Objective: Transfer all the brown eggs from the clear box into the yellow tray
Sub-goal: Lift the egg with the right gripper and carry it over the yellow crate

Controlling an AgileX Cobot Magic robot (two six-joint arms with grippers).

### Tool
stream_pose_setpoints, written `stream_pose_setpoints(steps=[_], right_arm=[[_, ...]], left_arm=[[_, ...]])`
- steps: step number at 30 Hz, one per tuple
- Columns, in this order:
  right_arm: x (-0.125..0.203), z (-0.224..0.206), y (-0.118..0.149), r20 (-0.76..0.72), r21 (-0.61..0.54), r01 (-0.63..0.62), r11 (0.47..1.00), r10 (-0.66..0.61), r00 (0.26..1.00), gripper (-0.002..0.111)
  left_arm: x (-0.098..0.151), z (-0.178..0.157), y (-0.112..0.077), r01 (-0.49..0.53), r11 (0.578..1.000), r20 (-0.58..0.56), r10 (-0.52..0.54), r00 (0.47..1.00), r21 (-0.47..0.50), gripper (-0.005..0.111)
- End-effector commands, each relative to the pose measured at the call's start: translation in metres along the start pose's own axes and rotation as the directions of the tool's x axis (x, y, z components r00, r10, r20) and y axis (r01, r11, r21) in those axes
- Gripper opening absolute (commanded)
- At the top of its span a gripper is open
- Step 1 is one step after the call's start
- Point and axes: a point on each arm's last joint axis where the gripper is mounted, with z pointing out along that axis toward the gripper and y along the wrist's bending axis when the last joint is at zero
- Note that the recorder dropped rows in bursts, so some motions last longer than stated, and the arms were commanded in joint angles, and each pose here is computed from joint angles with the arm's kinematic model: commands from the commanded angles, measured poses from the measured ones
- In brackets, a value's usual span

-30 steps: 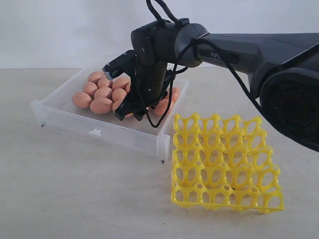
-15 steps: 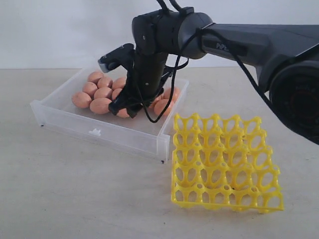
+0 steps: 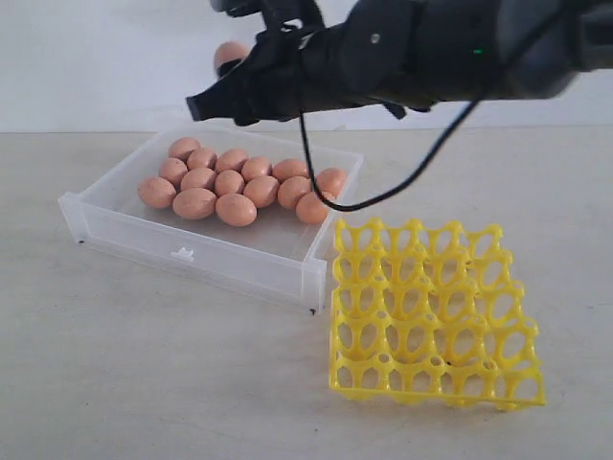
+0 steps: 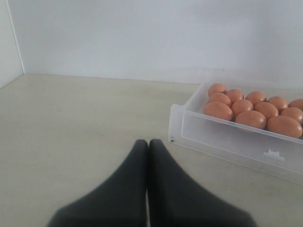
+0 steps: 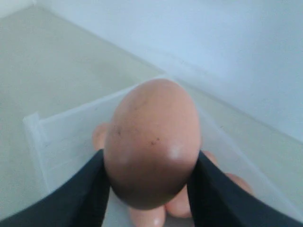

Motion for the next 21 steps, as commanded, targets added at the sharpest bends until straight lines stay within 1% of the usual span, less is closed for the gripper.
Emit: stream_pose_setpoints(steps=[1,7,9,12,14,16,17,19,21], right_arm=[[-0.002,-0.056,-0.012,0.216,0.131,-0.062,0.989,0.033,0.976,0.0],[0.053,-0.113,-0.022,0.263,0.21,-0.149,0.966,0.091,0.961,0.0],[0.075,-0.124,-0.023,0.24,0.22,-0.143,0.965,0.089,0.967,0.0],[0.11,-0.129,-0.022,0.142,0.197,-0.096,0.976,0.069,0.987,0.0],[0.128,-0.127,-0.023,0.088,0.155,-0.057,0.986,0.044,0.995,0.0],[0.137,-0.122,-0.03,0.057,0.115,-0.047,0.992,0.041,0.998,0.0],[0.141,-0.119,-0.036,0.052,0.085,-0.064,0.994,0.06,0.997,0.0],[0.145,-0.111,-0.05,0.064,-0.01,-0.087,0.996,0.087,0.994,0.0],[0.147,-0.103,-0.066,0.045,-0.15,-0.144,0.978,0.152,0.987,0.0]], left_arm=[[-0.001,0.0,0.0,0.004,1.0,0.005,-0.004,1.0,0.007,-0.004],[-0.001,0.0,0.0,0.004,1.0,0.005,-0.004,1.0,0.007,-0.004],[-0.001,0.0,0.0,0.004,1.0,0.005,-0.004,1.0,0.007,-0.004],[-0.001,0.0,0.0,0.004,1.0,0.005,-0.004,1.0,0.007,-0.004],[-0.001,0.0,0.0,0.004,1.0,0.005,-0.004,1.0,0.007,-0.004],[-0.001,0.0,0.0,0.004,1.0,0.005,-0.004,1.0,0.007,-0.004],[-0.001,0.0,0.0,0.004,1.0,0.005,-0.004,1.0,0.007,-0.004],[-0.001,0.0,0.0,0.004,1.0,0.005,-0.004,1.0,0.007,-0.004],[-0.001,0.0,0.0,0.004,1.0,0.005,-0.004,1.0,0.007,-0.004]])
